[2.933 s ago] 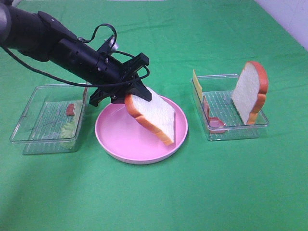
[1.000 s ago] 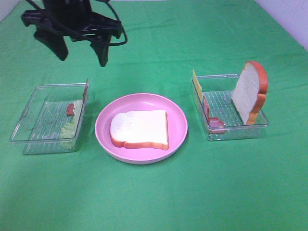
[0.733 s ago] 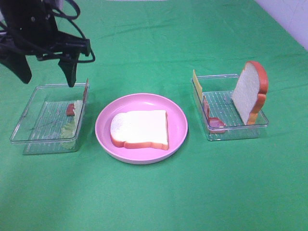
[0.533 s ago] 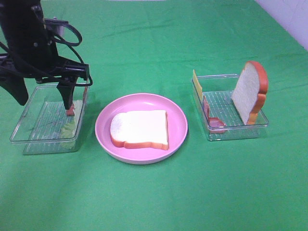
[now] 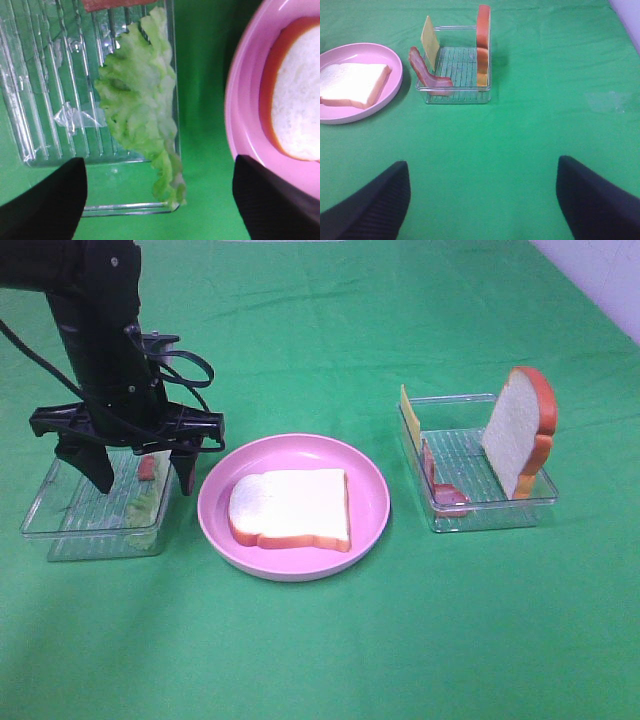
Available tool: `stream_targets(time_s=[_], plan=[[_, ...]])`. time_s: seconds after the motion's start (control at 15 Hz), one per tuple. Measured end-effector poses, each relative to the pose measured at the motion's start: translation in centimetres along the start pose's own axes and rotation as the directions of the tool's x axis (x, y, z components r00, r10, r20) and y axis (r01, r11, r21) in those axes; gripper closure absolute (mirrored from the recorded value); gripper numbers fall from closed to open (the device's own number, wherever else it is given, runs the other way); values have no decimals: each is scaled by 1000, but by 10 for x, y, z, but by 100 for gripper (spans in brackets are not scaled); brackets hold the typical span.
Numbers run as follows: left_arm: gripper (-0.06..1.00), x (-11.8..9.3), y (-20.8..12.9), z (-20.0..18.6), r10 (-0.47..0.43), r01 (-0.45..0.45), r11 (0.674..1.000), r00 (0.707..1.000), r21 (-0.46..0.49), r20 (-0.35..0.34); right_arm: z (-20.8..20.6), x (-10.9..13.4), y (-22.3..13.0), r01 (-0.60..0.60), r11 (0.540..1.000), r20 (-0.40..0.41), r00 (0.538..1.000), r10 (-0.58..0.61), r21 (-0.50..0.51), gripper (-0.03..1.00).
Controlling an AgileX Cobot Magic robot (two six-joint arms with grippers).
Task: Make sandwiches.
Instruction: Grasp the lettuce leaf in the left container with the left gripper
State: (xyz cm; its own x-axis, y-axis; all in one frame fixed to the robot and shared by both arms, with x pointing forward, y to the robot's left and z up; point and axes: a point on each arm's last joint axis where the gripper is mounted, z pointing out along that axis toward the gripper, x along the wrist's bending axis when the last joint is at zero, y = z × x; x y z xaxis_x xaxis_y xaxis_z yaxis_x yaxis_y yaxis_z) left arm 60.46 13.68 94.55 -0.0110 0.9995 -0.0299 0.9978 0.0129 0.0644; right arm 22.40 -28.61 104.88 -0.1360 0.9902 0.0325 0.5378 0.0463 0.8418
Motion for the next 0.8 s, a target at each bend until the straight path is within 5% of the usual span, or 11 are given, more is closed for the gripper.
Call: stream_targets(time_s=[0.47,0.8], plan=[[47,0,1,2,5,-5,1000,1000,-10,-5,0,0,0,0,1000,0,1000,0,0,21],[77,-1,3,2,6,-6,1000,1000,-29,3,0,0,0,0,1000,0,1000,0,0,21]])
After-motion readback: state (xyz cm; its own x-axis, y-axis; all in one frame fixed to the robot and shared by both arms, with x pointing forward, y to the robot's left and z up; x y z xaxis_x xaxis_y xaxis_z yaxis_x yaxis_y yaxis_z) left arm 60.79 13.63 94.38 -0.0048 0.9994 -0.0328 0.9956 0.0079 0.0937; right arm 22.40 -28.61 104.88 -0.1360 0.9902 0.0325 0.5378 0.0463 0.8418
